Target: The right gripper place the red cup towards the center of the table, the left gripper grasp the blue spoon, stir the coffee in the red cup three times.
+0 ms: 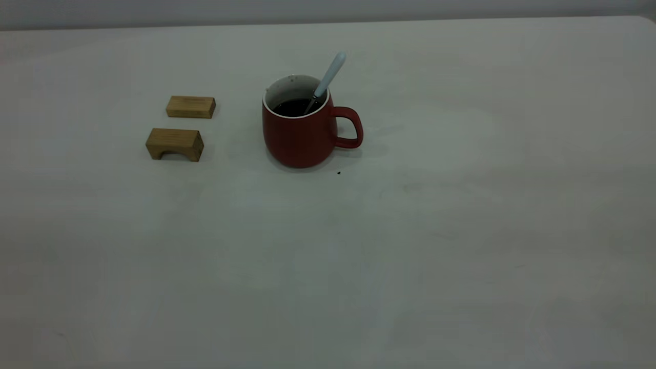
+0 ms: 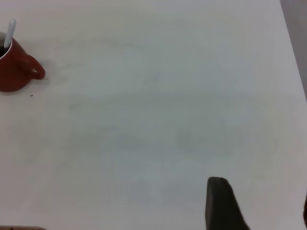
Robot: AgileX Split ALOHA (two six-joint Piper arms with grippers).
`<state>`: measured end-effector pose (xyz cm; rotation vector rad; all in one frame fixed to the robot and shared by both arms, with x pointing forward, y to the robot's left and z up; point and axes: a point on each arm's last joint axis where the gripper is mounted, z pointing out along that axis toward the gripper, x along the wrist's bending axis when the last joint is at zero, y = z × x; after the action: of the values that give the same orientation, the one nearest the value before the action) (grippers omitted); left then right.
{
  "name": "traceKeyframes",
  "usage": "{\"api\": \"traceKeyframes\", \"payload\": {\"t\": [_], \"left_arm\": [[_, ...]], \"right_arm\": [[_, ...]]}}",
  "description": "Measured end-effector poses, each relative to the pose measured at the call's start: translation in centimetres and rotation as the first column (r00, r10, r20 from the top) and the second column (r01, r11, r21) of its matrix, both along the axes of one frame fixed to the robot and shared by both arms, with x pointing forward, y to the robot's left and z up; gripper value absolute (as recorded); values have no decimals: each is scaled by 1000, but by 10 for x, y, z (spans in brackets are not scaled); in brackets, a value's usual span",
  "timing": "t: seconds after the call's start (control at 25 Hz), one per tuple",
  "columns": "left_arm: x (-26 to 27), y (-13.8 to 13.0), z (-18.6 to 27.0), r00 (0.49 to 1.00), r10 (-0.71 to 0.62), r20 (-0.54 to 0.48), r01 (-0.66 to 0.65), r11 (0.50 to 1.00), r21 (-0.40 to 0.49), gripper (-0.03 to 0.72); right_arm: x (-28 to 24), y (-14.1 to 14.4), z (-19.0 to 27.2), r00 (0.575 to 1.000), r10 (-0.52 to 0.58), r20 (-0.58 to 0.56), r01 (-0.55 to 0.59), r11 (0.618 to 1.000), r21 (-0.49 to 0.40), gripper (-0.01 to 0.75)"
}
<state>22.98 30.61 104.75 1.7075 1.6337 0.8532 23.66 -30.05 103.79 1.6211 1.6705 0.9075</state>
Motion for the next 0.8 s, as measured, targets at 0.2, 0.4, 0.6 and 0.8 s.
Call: {"api": "traceKeyframes", "payload": {"t": [0.2, 0.4, 0.6, 0.8], "left_arm": [[-2, 0, -5, 1000, 16, -1, -16, 1000, -2, 407], [-7, 0, -14, 1000, 18, -22, -18, 1000, -2, 407], [-7, 0, -14, 999, 18, -28, -18, 1000, -1, 407], [-7, 0, -15, 999, 18, -29, -19, 1000, -2, 407]], "right_arm": [[0, 0, 0, 1000, 0, 0, 0, 1000, 0, 442], [0, 0, 0, 1000, 0, 0, 0, 1000, 0, 442], [0, 0, 0, 1000, 0, 0, 0, 1000, 0, 442], [0, 0, 0, 1000, 0, 0, 0, 1000, 0, 442]]}}
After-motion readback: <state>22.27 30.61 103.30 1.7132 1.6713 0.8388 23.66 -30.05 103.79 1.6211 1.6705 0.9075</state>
